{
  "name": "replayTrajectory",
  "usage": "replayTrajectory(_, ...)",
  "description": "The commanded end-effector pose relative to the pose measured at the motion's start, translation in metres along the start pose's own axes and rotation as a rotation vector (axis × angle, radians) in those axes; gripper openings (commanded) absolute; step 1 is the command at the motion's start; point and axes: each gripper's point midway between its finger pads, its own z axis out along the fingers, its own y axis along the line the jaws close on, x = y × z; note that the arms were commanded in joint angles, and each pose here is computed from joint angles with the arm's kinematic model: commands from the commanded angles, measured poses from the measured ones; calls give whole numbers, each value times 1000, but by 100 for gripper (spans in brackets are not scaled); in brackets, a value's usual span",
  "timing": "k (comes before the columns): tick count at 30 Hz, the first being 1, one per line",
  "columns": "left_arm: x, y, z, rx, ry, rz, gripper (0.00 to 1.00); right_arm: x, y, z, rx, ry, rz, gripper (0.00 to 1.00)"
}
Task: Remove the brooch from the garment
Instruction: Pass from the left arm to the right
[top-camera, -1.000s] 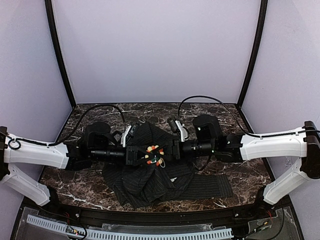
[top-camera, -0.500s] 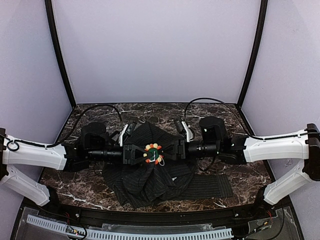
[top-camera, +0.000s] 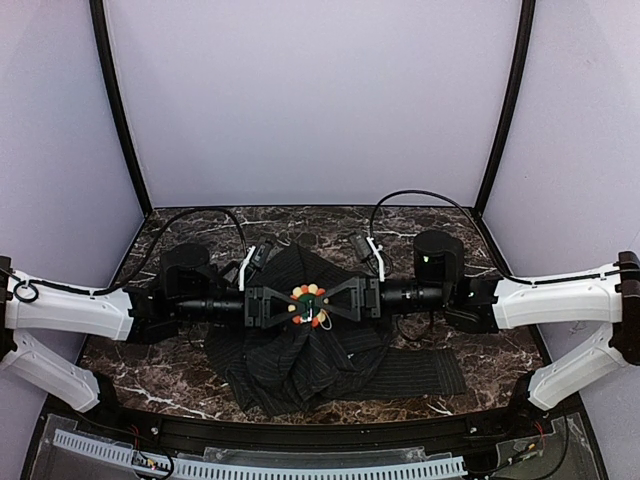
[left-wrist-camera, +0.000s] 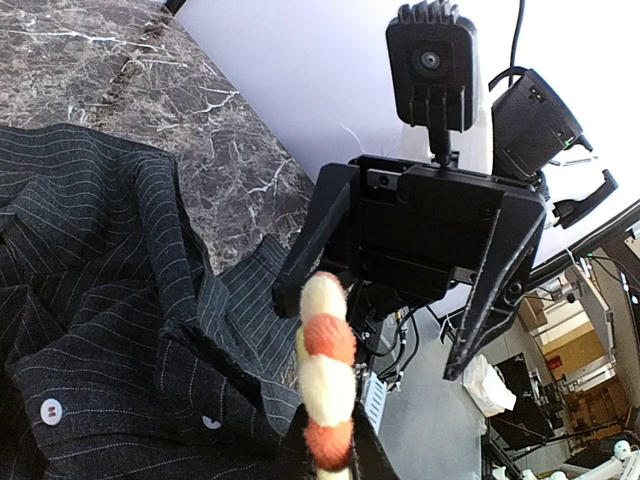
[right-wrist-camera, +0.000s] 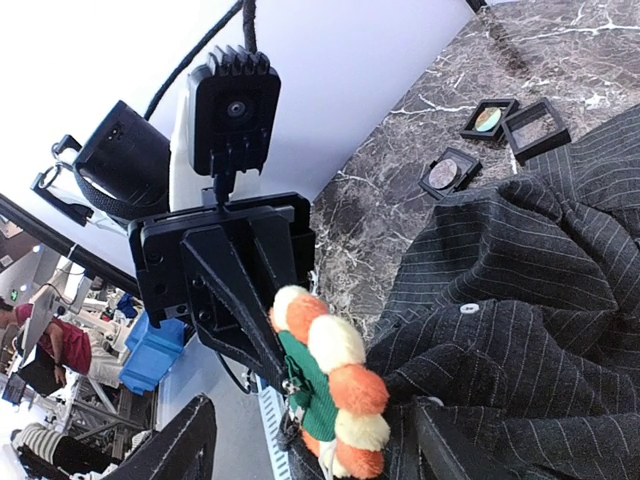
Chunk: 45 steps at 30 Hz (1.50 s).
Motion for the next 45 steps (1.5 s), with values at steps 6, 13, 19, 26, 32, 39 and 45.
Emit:
replayTrajectory(6, -4, -17, -7, 86, -21, 20, 1, 4, 3, 3, -85, -5, 20, 51)
replayTrajectory(13, -4, -22, -7, 113, -18, 22, 1, 4, 4, 1, -113, -11, 36, 38)
replayTrajectory(19, -4, -24, -6, 124, -16, 22, 1, 5, 3, 3, -122, -5, 43, 37)
replayTrajectory(26, -3, -26, -5, 135, -8, 21, 1, 4, 4, 6, -131, 3, 37, 37)
replayTrajectory(32, -6, -25, -4, 130, -15, 24, 1, 8, 3, 6, -137, 15, 39, 37)
replayTrajectory(39, -7, -25, -4, 127, -21, 21, 1, 11, 2, 7, -139, 23, 42, 38)
replayTrajectory(45, -8, -26, -6, 125, -29, 22, 1, 14, 1, 8, -148, 31, 46, 39)
